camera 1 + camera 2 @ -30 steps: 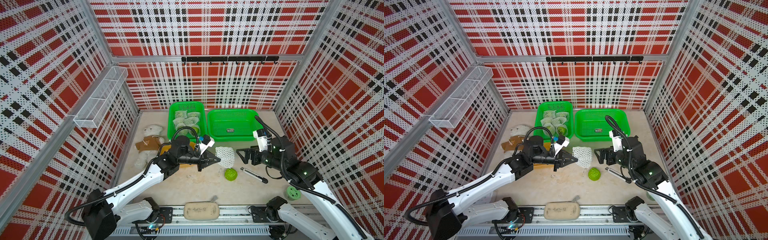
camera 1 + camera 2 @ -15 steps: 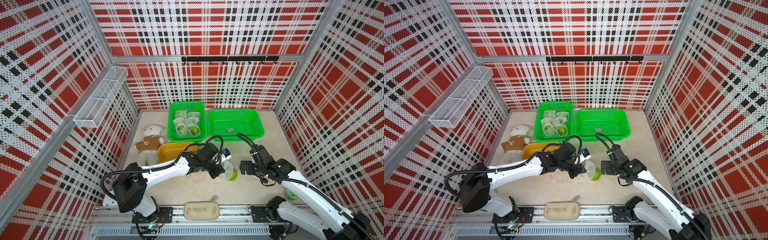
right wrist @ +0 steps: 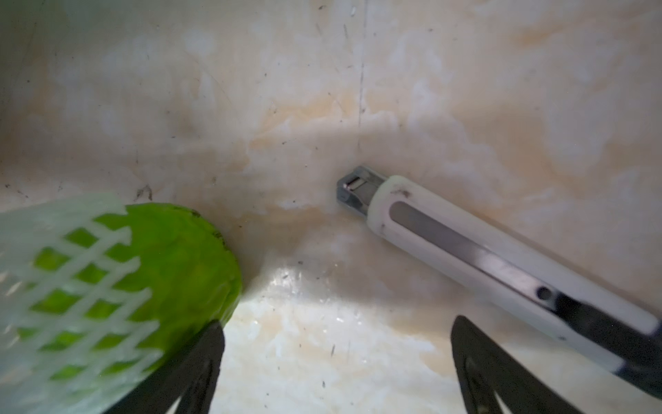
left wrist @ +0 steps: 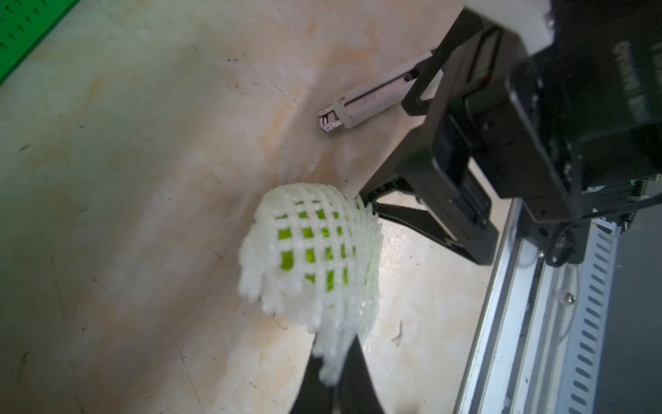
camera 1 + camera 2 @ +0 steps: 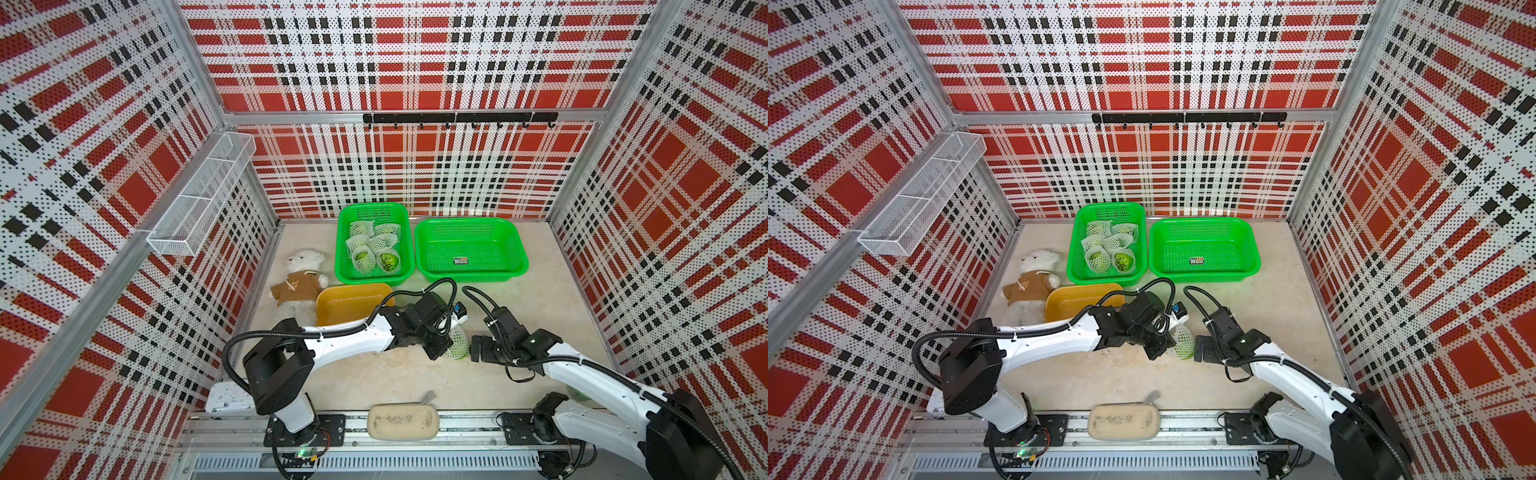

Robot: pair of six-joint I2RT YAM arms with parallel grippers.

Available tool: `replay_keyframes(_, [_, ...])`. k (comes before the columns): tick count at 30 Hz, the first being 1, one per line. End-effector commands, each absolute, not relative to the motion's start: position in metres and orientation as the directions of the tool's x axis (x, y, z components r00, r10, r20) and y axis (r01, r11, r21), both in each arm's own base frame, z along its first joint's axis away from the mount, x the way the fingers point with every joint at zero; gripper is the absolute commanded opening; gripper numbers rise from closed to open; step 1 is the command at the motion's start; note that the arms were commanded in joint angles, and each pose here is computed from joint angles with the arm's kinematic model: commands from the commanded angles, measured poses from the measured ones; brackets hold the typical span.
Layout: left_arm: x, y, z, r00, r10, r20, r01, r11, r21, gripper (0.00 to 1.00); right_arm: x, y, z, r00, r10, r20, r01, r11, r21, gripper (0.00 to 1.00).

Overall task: Sleeve custard apples in foam nets
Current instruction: Put on the foam net on the custard apple.

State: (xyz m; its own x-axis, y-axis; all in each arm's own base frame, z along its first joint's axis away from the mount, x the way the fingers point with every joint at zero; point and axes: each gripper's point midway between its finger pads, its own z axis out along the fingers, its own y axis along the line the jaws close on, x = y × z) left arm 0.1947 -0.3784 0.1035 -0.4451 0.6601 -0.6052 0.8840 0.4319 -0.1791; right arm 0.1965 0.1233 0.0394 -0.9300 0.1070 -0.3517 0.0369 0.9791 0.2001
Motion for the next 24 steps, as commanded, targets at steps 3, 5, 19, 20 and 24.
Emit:
replay_keyframes(3, [0.214, -0.367, 0.099, -0.483, 0.641, -0.596, 0.852, 0.501, -0.152, 0.0, 0.224, 0.164, 0.045, -0.898, 0.142, -0.417, -0.018, 0.933, 0.358, 1.0])
replay_keyframes(5, [0.22, -0.355, 0.093, -0.508, 0.645, -0.571, 0.838, 0.523, -0.154, 0.0, 0.23, 0.167, 0.044, -0.896, 0.132, -0.424, -0.027, 0.936, 0.35, 1.0])
replay_keyframes(19, [0.23, -0.319, 0.09, -0.535, 0.75, -0.389, 0.825, 0.563, -0.05, 0.0, 0.231, 0.154, 0.055, -0.85, -0.147, -0.505, -0.255, 0.955, 0.153, 1.0])
replay_keyframes(20, [0.229, -0.323, 0.093, -0.528, 0.751, -0.396, 0.83, 0.555, -0.055, 0.0, 0.231, 0.156, 0.056, -0.845, -0.151, -0.513, -0.266, 0.951, 0.158, 1.0])
replay_keyframes(24, [0.223, -0.34, 0.104, -0.495, 0.756, -0.428, 0.855, 0.512, -0.085, 0.0, 0.228, 0.159, 0.066, -0.821, -0.17, -0.545, -0.311, 0.934, 0.177, 1.0])
